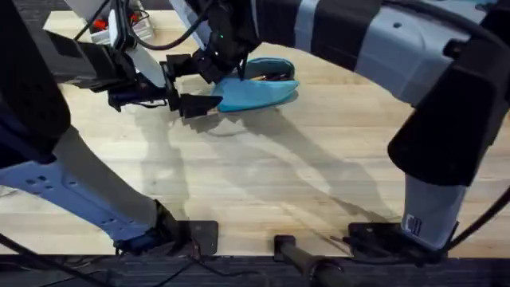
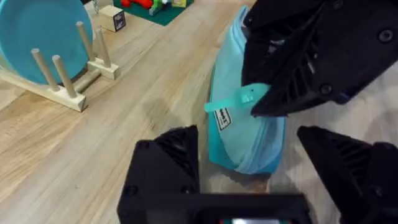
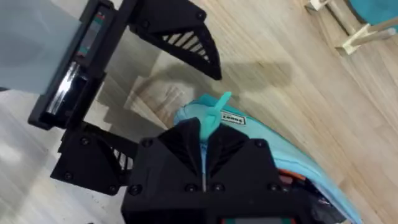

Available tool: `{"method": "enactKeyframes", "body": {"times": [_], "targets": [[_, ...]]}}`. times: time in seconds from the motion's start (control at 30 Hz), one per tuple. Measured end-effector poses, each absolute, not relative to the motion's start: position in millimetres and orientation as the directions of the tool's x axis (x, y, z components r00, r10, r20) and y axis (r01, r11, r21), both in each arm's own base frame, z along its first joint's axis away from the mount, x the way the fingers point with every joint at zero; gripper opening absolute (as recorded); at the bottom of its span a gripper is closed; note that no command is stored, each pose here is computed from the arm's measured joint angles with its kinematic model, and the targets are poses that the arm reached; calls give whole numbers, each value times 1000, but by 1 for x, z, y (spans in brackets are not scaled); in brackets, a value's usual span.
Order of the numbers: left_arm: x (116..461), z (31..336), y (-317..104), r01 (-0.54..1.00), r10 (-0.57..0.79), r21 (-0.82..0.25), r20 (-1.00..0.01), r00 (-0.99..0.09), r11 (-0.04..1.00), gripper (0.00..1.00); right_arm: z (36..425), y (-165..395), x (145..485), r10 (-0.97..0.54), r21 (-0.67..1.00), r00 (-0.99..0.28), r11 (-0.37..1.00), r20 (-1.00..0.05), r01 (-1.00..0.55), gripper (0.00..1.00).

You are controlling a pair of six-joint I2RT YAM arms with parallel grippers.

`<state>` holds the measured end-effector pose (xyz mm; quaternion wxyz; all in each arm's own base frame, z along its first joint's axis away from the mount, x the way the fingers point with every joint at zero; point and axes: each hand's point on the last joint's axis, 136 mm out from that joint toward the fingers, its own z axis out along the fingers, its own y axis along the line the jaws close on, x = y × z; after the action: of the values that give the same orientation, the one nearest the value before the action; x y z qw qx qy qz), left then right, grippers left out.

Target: Unzip the bag, pick up the pens from the table one at a time and place them inside, then zip the bag closed.

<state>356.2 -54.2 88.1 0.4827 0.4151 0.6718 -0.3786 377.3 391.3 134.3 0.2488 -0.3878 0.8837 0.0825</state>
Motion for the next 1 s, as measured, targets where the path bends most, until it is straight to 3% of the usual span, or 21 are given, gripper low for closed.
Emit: {"method": "enactKeyframes", "body": {"times": [0.27,0.37,0.5,0.67,0.77,0.8,1.0], "targets": [[358,91,-55,925,172,-107,-969,-180,366,915,134,391,377,-644,-47,-575,685,-504,-727,31],[358,91,-55,924,171,-108,-969,-181,366,854,134,391,377,-644,-47,-575,685,-504,-727,31],[358,91,-55,924,170,-110,-968,-183,366,718,134,391,377,-644,-47,-575,686,-504,-726,31],[357,91,-55,923,168,-115,-968,-187,367,464,134,391,377,-644,-47,-575,686,-505,-727,31],[356,91,-56,923,163,-122,-968,-192,364,126,135,392,378,-642,-48,-573,686,-510,-726,31],[356,91,-57,925,164,-121,-968,-190,361,68,135,392,379,-641,-50,-572,687,-511,-725,31],[356,91,-57,925,165,-119,-968,-188,360,44,136,392,379,-642,-51,-572,687,-511,-725,31]]}}
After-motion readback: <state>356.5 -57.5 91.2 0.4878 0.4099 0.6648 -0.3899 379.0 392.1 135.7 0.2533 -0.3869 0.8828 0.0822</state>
